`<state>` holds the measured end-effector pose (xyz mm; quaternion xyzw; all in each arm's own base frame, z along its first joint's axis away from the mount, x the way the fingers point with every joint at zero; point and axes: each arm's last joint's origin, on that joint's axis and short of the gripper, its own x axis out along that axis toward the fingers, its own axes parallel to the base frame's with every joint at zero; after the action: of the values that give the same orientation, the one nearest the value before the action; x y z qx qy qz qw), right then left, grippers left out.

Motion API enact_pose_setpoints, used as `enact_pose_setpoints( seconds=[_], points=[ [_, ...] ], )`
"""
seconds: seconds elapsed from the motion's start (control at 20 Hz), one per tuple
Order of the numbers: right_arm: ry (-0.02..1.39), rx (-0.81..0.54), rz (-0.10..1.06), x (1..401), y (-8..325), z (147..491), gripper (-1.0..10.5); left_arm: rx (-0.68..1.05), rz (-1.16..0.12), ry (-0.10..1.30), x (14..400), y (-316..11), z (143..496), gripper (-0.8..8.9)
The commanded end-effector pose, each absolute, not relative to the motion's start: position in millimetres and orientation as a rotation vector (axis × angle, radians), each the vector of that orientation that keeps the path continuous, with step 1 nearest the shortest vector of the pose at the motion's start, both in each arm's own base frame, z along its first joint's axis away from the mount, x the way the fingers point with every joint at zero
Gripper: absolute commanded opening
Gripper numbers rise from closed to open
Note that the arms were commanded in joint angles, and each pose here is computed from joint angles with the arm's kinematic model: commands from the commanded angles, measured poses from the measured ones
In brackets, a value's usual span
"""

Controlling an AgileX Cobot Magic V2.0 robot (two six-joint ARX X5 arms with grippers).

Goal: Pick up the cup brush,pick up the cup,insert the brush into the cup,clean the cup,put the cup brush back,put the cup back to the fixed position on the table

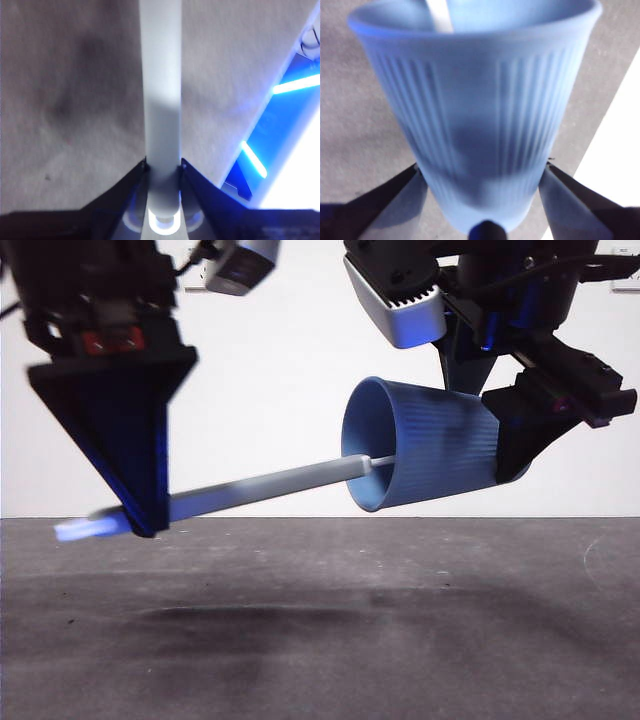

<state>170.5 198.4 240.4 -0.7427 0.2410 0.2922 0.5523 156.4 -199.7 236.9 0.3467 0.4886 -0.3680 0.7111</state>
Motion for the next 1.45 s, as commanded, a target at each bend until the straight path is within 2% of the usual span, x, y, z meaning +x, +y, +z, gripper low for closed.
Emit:
enact_pose_setpoints(
  seconds=[0.05,0.25,0.4,0.6,0.95,1.1,1.25,1.35,1.45],
  points=[
    [0.545,-1.742,0.703,168,204,240,-0.2,0.722,-0.825,1.028,161,-205,237,-0.09],
    [0.566,-1.707,0.701,163,205,238,-0.2,0.683,-0.662,1.018,173,-197,238,-0.09],
    [0.607,-1.658,0.678,162,203,237,-0.2,0.655,-0.569,1.086,179,-182,238,-0.09],
    [0.632,-1.561,0.632,162,203,237,-0.2,0.677,-0.526,1.146,177,-170,240,-0.09],
    [0.72,-1.445,0.533,161,196,236,-0.2,0.73,-0.453,1.159,162,-151,255,-0.09],
    [0.74,-1.324,0.477,161,195,237,-0.2,0.698,-0.421,1.155,157,-140,264,-0.09],
    [0.764,-1.14,0.395,161,195,238,-0.2,0.652,-0.386,1.156,153,-131,270,-0.09],
    [0.773,-0.964,0.337,160,193,242,-0.2,0.595,-0.354,1.147,152,-128,274,-0.09],
    [0.795,-0.723,0.354,156,193,248,-0.2,0.502,-0.321,1.116,155,-131,275,-0.09]
  ],
)
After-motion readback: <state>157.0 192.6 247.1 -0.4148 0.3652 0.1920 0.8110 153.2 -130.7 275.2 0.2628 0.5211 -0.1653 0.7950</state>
